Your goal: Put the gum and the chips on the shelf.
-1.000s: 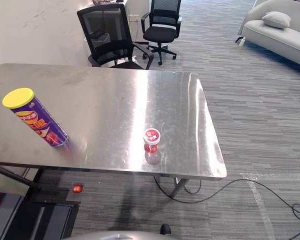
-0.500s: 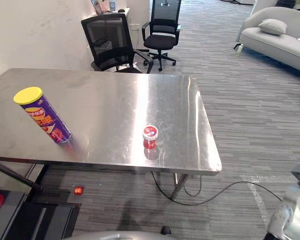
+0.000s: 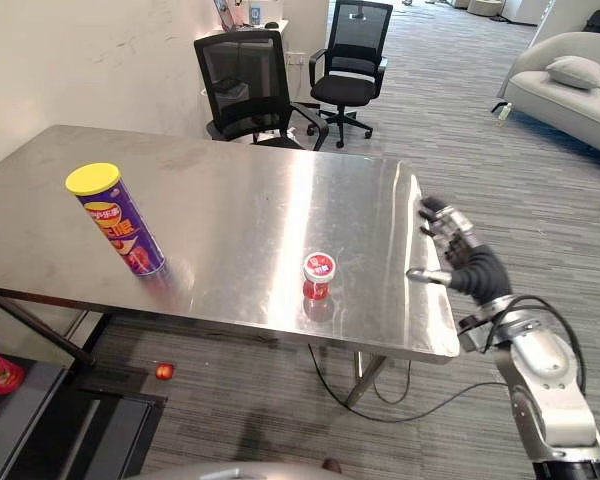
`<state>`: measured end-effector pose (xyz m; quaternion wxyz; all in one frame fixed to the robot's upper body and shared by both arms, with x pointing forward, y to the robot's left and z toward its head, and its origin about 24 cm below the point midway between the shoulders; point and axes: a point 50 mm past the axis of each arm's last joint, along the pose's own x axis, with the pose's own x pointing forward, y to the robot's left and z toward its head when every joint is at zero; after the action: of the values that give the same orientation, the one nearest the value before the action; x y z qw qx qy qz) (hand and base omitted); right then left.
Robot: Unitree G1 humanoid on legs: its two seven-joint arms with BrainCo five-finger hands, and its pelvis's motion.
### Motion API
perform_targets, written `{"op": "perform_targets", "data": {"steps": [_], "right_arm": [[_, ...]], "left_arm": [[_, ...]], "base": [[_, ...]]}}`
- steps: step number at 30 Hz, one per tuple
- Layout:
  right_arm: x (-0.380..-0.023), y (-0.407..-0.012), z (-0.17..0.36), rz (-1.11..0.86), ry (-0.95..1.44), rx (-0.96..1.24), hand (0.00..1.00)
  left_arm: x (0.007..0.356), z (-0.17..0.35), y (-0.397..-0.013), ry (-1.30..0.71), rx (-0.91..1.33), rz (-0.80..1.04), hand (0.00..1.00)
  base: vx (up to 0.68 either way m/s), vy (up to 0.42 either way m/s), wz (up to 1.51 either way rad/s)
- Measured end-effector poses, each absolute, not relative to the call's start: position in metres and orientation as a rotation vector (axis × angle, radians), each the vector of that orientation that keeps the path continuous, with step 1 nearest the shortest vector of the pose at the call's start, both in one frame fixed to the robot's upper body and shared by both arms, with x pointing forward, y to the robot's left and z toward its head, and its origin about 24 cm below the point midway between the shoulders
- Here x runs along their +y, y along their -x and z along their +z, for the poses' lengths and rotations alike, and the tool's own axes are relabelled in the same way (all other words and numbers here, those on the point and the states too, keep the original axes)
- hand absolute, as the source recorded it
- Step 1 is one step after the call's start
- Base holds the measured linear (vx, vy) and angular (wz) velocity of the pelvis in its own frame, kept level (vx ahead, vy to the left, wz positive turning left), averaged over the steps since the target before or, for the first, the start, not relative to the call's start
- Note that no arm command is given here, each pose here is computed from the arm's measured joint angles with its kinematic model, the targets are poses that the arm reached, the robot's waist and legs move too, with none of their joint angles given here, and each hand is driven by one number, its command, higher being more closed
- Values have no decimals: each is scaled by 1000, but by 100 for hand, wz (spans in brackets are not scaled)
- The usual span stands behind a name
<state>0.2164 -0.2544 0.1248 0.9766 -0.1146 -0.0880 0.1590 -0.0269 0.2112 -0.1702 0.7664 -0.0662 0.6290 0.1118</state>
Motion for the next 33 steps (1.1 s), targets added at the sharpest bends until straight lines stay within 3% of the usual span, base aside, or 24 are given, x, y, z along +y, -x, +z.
{"op": "perform_targets", "data": {"steps": [11, 21, 33], "right_arm": [[-253, -225, 87, 328, 279, -7, 0], [-262, -243, 92, 228, 393, -26, 0], [-255, -247, 94, 251, 381, -44, 0]], "left_arm": [[211, -170, 24, 150, 1349, 243, 0], [216, -167, 19, 174, 1300, 274, 0], [218, -165, 10, 180, 1255, 276, 0]], "base": [[-7, 7, 6], [5, 5, 4], [10, 1, 0]]}}
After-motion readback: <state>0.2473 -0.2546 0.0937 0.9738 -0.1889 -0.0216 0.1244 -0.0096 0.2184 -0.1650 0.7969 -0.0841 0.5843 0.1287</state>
